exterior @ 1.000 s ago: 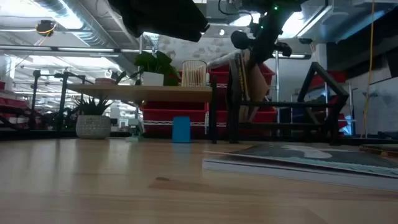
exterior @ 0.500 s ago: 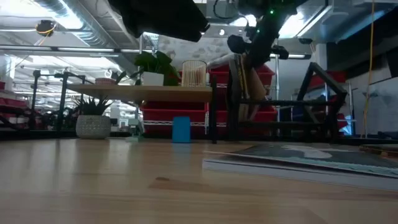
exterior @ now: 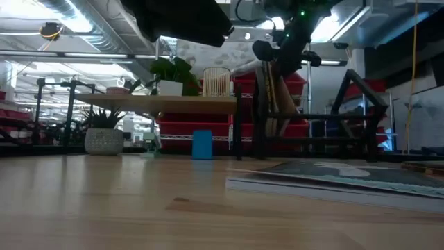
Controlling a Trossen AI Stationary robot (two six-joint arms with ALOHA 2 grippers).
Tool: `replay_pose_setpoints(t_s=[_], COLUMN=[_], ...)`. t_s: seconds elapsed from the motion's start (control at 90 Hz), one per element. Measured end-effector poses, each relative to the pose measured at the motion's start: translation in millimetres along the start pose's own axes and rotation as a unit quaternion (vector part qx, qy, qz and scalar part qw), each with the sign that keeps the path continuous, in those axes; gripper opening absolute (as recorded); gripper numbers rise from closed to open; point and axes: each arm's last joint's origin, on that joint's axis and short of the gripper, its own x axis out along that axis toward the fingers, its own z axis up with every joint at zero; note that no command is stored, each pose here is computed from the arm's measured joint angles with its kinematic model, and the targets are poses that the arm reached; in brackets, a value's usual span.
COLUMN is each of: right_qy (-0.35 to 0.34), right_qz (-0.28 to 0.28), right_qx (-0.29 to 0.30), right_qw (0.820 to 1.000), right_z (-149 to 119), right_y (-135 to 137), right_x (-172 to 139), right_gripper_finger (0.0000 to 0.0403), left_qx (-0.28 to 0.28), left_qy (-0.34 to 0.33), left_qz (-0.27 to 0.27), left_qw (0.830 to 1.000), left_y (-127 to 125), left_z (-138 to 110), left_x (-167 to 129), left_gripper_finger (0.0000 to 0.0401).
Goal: Stock shelves
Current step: Put the brown blue book on the bookshelf, then put the light blue book on the bookshelf
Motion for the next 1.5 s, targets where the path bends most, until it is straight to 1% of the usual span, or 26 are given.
replay_pose_setpoints(t_s=[0.189, 0.344, 0.467, 0.622, 0.811, 1.0, 1.111, 1.211, 1.311, 1.4, 1.5], right_qy=[0.007, 0.022, 0.023, 0.031, 0.057, 0.082, 0.086, 0.096, 0.106, 0.110, 0.102], right_qz=[0.017, 0.037, 0.047, 0.076, 0.073, 0.049, 0.062, 0.087, 0.107, 0.124, 0.158], right_qx=[0.003, 0.003, 0.005, 0.007, -0.006, -0.054, -0.091, -0.141, -0.206, -0.264, -0.296], right_qw=[1.000, 0.999, 0.999, 0.997, 0.996, 0.994, 0.990, 0.981, 0.967, 0.950, 0.936], right_z=[2, 2, 4, 6, 3, -5, -10, -21, -42, -69, -105], right_y=[-2, -6, -9, -13, -22, -34, -37, -34, -23, -8, 11], right_x=[-6, -13, -21, -32, -42, -61, -78, -99, -122, -147, -176], right_gripper_finger=[0.0098, 0.0121, 0.0129, 0.0131, 0.0131, 0.0131, 0.0131, 0.0131, 0.0131, 0.0131, 0.0131], left_qx=[0.000, -0.002, -0.003, -0.005, -0.006, -0.005, -0.005, -0.005, -0.004, -0.004, -0.002], left_qy=[0.000, -0.002, -0.002, -0.002, -0.003, -0.002, -0.002, -0.001, -0.001, -0.001, 0.001], left_qz=[0.000, -0.001, -0.001, -0.001, -0.001, -0.001, -0.001, 0.000, -0.001, -0.001, 0.000], left_qw=[1.000, 1.000, 1.000, 1.000, 1.000, 1.000, 1.000, 1.000, 1.000, 1.000, 1.000], left_y=[0, 0, 0, 0, 0, 0, 0, 0, 0, 0, 0], left_z=[0, 1, 1, 1, 1, 0, 0, 0, 0, 0, 0], left_x=[0, 0, 0, 0, 0, 0, 0, 0, 0, 0, 0], left_gripper_finger=[0.0153, 0.0153, 0.0153, 0.0153, 0.0153, 0.0153, 0.0153, 0.0153, 0.0153, 0.0153, 0.0153])
